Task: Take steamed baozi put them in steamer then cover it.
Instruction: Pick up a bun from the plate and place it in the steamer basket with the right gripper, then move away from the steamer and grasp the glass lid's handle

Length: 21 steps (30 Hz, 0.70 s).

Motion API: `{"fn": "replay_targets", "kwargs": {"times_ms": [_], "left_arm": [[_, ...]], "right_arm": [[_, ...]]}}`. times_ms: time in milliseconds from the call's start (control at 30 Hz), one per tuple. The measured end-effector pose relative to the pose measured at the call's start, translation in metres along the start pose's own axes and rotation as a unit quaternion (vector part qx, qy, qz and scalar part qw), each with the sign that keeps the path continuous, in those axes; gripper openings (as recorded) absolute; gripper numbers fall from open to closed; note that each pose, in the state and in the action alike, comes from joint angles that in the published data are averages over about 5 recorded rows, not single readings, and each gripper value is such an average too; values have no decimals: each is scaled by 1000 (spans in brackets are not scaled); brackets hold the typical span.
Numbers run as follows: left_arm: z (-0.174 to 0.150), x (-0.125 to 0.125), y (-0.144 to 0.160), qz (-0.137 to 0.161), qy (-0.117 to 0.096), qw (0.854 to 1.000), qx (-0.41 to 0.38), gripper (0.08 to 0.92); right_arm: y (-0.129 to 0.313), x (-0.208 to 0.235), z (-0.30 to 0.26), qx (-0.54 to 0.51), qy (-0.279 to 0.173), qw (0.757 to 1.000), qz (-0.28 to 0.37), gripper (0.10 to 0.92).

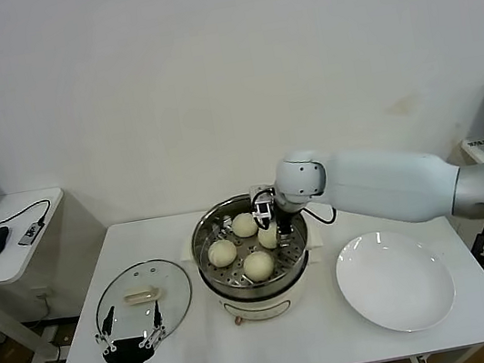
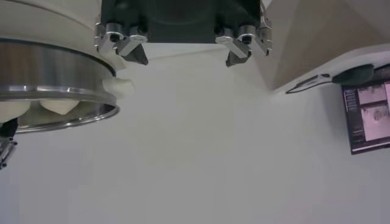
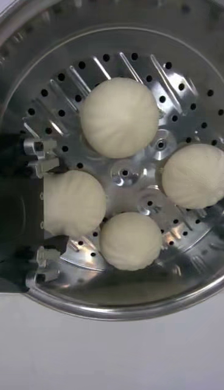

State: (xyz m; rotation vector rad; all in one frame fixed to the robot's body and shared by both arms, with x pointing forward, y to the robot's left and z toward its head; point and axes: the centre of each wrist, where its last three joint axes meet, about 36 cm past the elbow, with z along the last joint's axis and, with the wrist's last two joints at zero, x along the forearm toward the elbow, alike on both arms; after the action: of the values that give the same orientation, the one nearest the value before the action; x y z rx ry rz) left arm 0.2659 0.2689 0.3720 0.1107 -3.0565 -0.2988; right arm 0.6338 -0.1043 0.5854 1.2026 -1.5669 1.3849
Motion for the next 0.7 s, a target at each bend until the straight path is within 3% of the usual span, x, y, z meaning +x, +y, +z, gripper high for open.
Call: {"fn": "replay_targets", "kwargs": {"times_ms": [367,700], "left_arm": [[1,-2,1,1,1,1000,-1,823],[5,-3,2,-2,6,1000,3,823]], "right_arm": [[9,52,25,-18,-59,998,29,823],[64,53,91,-76,-203,967,136,823]]}}
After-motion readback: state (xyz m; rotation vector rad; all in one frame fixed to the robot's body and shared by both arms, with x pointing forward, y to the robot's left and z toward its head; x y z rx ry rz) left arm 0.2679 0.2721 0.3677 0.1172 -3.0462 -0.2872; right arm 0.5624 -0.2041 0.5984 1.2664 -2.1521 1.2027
